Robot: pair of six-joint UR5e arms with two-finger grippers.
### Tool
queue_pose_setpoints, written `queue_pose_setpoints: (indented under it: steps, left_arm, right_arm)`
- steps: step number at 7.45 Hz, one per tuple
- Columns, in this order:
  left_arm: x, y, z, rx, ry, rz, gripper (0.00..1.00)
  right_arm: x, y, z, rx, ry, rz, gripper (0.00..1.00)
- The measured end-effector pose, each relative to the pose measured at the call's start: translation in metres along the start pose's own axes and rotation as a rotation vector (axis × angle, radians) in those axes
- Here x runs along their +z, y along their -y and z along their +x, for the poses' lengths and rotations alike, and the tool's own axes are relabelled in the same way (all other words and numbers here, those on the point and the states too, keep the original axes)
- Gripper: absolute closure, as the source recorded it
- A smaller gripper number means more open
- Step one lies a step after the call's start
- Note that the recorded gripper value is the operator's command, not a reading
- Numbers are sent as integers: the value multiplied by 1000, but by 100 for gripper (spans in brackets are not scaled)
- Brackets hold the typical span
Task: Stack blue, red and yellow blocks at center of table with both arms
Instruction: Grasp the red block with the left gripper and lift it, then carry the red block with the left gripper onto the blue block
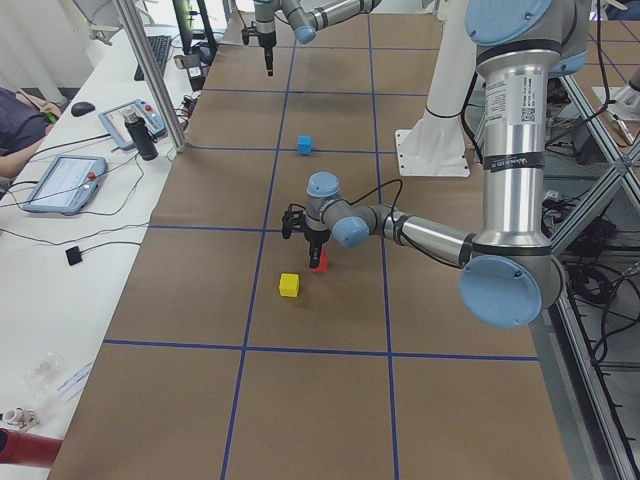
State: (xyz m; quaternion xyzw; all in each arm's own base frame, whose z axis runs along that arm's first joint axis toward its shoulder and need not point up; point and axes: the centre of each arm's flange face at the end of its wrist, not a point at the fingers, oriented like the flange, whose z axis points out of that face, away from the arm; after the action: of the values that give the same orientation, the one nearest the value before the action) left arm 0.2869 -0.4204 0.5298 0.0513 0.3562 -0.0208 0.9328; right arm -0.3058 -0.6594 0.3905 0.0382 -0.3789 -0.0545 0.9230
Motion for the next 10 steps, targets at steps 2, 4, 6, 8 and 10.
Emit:
queue_pose_setpoints:
  steps: [2, 4, 6, 8, 10]
  left_arm:
    - [-12, 23, 37, -12, 19, -11, 100]
    - [-46, 63, 117, 0, 37, -21, 100]
    - [-103, 101, 218, 15, 32, -22, 100]
    - [-141, 126, 302, 29, 21, -28, 100]
    - [-146, 143, 380, 57, 12, -48, 100]
  right_arm:
    - [-4, 2, 6, 9, 3, 2, 0]
    - [-9, 2, 32, 22, 4, 3, 0]
    - [-10, -4, 76, 7, -8, -1, 0]
    - [-9, -16, 125, 6, 3, -20, 0]
    - [-17, -30, 175, 22, 32, -27, 0]
